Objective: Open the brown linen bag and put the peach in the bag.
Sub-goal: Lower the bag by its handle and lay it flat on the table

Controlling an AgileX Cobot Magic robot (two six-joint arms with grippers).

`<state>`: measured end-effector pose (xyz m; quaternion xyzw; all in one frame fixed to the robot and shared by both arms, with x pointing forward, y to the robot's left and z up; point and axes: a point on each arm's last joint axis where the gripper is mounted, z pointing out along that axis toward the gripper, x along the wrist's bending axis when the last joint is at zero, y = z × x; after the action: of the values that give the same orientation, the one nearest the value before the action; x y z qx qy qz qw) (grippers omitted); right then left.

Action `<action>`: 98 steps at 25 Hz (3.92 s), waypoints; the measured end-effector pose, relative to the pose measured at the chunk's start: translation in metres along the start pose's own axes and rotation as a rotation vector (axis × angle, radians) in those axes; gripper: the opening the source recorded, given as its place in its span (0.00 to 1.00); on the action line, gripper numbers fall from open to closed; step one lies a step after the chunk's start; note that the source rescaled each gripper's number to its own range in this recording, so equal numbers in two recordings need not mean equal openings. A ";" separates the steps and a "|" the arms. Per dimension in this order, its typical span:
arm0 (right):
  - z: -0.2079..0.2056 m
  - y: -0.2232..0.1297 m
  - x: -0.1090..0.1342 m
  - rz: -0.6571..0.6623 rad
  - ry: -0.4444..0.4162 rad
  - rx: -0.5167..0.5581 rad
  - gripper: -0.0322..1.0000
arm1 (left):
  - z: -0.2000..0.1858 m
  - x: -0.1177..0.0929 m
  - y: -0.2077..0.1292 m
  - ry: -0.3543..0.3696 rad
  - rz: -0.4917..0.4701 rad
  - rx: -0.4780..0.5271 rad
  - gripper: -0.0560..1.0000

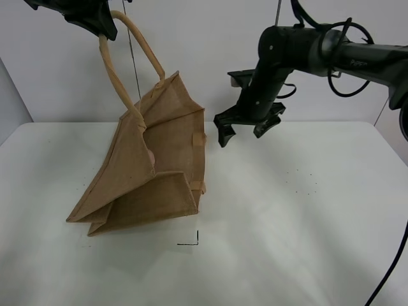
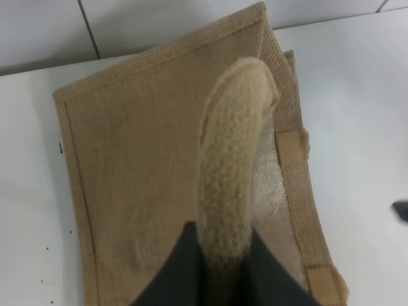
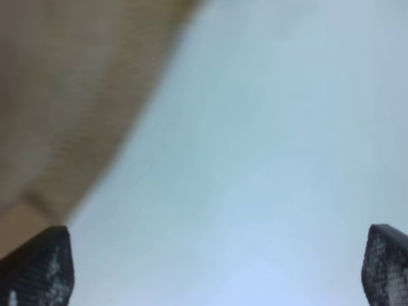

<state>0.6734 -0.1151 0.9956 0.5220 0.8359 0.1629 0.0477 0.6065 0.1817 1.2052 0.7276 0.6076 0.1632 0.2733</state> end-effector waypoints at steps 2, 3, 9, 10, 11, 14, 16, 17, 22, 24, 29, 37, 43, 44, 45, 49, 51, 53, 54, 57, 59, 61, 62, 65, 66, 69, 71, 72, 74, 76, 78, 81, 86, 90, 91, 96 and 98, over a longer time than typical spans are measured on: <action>-0.003 -0.003 -0.030 0.055 -0.028 0.010 1.00 | 0.000 0.000 0.000 0.000 0.000 0.000 0.05; -0.005 -0.006 -0.043 0.078 -0.041 0.017 1.00 | 0.000 0.000 0.000 0.000 0.000 0.000 0.05; -0.020 -0.027 -0.130 0.249 -0.114 0.034 1.00 | 0.000 0.000 0.000 0.000 0.000 0.000 0.05; -0.022 -0.031 -0.140 0.271 -0.120 0.040 1.00 | 0.000 0.000 0.000 0.000 0.000 0.000 0.05; -0.024 -0.035 -0.147 0.287 -0.125 0.052 1.00 | 0.000 0.000 0.000 0.000 0.000 0.000 0.05; -0.025 -0.041 -0.152 0.302 -0.121 0.094 1.00 | 0.000 0.000 0.000 0.000 0.000 0.000 0.05; -0.025 -0.043 -0.150 0.303 -0.113 0.118 1.00 | 0.000 0.000 0.000 0.000 0.000 0.000 0.05; -0.025 -0.043 -0.150 0.302 -0.111 0.123 1.00 | 0.000 0.000 0.000 0.000 0.000 0.000 0.05; -0.031 -0.048 -0.146 0.316 -0.110 0.130 1.00 | 0.000 0.000 0.000 0.000 0.000 0.000 0.05; -0.039 -0.056 -0.141 0.322 -0.108 0.139 1.00 | 0.000 0.000 0.000 0.000 0.000 0.000 0.05; -0.084 -0.103 -0.112 0.329 -0.105 0.169 1.00 | 0.000 0.000 0.000 0.000 0.000 0.000 0.05; -0.155 -0.222 -0.050 0.315 -0.132 0.131 1.00 | 0.000 0.000 0.000 0.000 0.000 0.000 0.05; -0.178 -0.305 -0.012 0.296 -0.178 -0.048 1.00 | 0.000 0.000 0.000 0.000 0.000 0.000 0.05; -0.179 -0.317 -0.007 0.289 -0.193 -0.110 1.00 | 0.000 0.000 0.000 0.000 0.000 0.000 0.05; -0.182 -0.328 -0.002 0.281 -0.207 -0.172 1.00 | 0.000 0.000 0.000 0.000 0.000 0.000 0.05; -0.184 -0.374 0.017 0.248 -0.263 -0.424 1.00 | 0.000 0.000 0.000 0.000 0.000 0.000 0.05; -0.187 -0.390 0.024 0.236 -0.281 -0.514 1.00 | 0.000 0.000 0.000 0.000 0.000 0.000 0.05; -0.192 -0.400 0.029 0.224 -0.296 -0.591 1.00 | 0.000 0.000 0.000 0.000 0.000 0.000 0.05; -0.195 -0.405 0.032 0.220 -0.304 -0.631 1.00 | 0.000 0.000 0.000 0.000 0.000 0.000 0.05; -0.201 -0.421 0.039 0.200 -0.331 -0.744 1.00 | 0.000 0.000 0.000 0.000 0.000 0.001 0.05; -0.204 -0.428 0.042 0.199 -0.343 -0.794 1.00 | 0.002 0.000 0.000 0.000 0.000 0.003 0.05; -0.204 -0.429 0.042 0.205 -0.348 -0.803 1.00 | 0.002 0.000 0.000 0.000 0.000 0.005 0.05; -0.204 -0.429 0.042 0.205 -0.351 -0.803 1.00 | 0.004 0.000 0.000 0.000 0.000 0.008 0.05; -0.204 -0.429 0.041 0.208 -0.353 -0.803 1.00 | 0.016 -0.001 0.000 -0.009 -0.004 0.034 0.05; -0.204 -0.429 0.041 0.208 -0.354 -0.802 1.00 | 0.022 -0.002 0.000 -0.017 -0.007 0.047 0.05; -0.204 -0.429 0.041 0.208 -0.355 -0.802 1.00 | 0.041 -0.004 -0.001 -0.044 -0.018 0.091 0.05; -0.204 -0.429 0.041 0.208 -0.355 -0.802 1.00 | 0.059 -0.008 -0.003 -0.075 -0.029 0.130 0.05; -0.204 -0.429 0.041 0.208 -0.355 -0.802 1.00 | 0.070 -0.010 -0.005 -0.090 -0.034 0.156 0.05; -0.204 -0.429 0.041 0.208 -0.355 -0.802 1.00 | 0.095 -0.015 -0.009 -0.106 -0.032 0.206 0.05; -0.204 -0.429 0.041 0.208 -0.355 -0.802 1.00 | 0.124 -0.019 -0.015 -0.110 -0.013 0.266 0.05; -0.204 -0.429 0.041 0.208 -0.355 -0.802 1.00 | 0.153 -0.022 -0.023 -0.110 0.005 0.320 0.05; -0.204 -0.429 0.041 0.208 -0.355 -0.802 1.00 | 0.198 -0.021 -0.038 -0.102 0.009 0.401 0.10; -0.204 -0.429 0.041 0.208 -0.355 -0.802 1.00 | 0.252 -0.021 -0.063 -0.117 -0.014 0.523 0.51; -0.204 -0.429 0.041 0.208 -0.355 -0.802 1.00 | 0.263 -0.021 -0.070 -0.124 -0.003 0.553 0.74; -0.204 -0.429 0.041 0.208 -0.355 -0.802 1.00 | 0.263 -0.021 -0.070 -0.125 -0.003 0.553 0.75; -0.204 -0.429 0.041 0.208 -0.355 -0.802 1.00 | 0.258 -0.013 -0.067 -0.038 0.039 0.541 0.77; -0.204 -0.429 0.041 0.208 -0.355 -0.802 1.00 | 0.251 -0.005 -0.062 0.048 0.061 0.516 0.78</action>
<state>0.2358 -0.2968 1.0535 0.5633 0.6286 0.3857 0.3724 0.6990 0.1335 0.9691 0.7871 0.6133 0.0281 0.0592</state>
